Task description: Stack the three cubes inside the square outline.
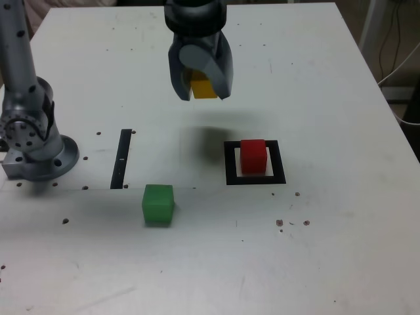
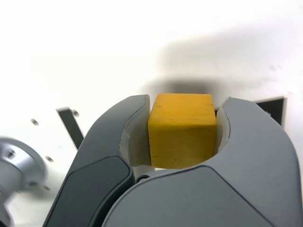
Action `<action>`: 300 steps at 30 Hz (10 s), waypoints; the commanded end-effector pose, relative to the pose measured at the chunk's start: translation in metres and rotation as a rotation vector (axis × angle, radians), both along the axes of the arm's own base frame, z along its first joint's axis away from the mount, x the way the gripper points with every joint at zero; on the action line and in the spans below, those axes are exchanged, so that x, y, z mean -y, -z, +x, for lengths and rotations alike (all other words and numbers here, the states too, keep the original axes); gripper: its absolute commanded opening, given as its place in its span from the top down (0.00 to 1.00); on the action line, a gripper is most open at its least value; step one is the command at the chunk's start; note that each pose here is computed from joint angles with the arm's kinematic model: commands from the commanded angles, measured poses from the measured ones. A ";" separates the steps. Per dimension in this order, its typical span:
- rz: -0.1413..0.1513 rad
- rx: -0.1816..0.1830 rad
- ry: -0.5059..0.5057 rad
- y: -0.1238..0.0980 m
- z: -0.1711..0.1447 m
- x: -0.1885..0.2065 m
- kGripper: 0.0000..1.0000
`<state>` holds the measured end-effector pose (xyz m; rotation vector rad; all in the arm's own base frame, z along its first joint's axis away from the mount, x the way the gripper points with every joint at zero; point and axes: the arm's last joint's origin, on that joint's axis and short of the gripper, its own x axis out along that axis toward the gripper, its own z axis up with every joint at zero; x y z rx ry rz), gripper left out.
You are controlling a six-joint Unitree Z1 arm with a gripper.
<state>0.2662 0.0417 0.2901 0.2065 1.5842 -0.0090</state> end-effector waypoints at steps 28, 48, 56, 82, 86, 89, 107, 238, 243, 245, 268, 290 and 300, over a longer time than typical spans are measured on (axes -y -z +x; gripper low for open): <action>-0.091 -0.078 -0.050 0.017 0.070 0.094 0.67; -0.099 -0.091 -0.084 0.030 0.096 0.076 0.67; -0.101 -0.101 -0.089 0.032 0.093 0.071 0.64; -0.131 -0.092 -0.058 0.039 0.091 0.069 0.25; -0.132 -0.079 -0.060 0.037 0.089 0.069 0.11; -0.131 -0.074 -0.066 0.036 0.087 0.069 0.05; -0.109 -0.025 -0.013 -0.020 0.016 0.074 0.01; -0.090 -0.179 -0.016 0.063 -0.045 0.156 0.80; -0.099 -0.161 -0.014 0.062 -0.042 0.157 0.79; -0.100 -0.152 -0.013 0.063 -0.041 0.157 0.78; -0.086 -0.072 0.013 0.002 -0.011 0.132 0.78; -0.097 -0.055 -0.073 -0.036 0.042 0.069 0.78; -0.116 -0.036 -0.104 -0.028 0.071 0.064 0.78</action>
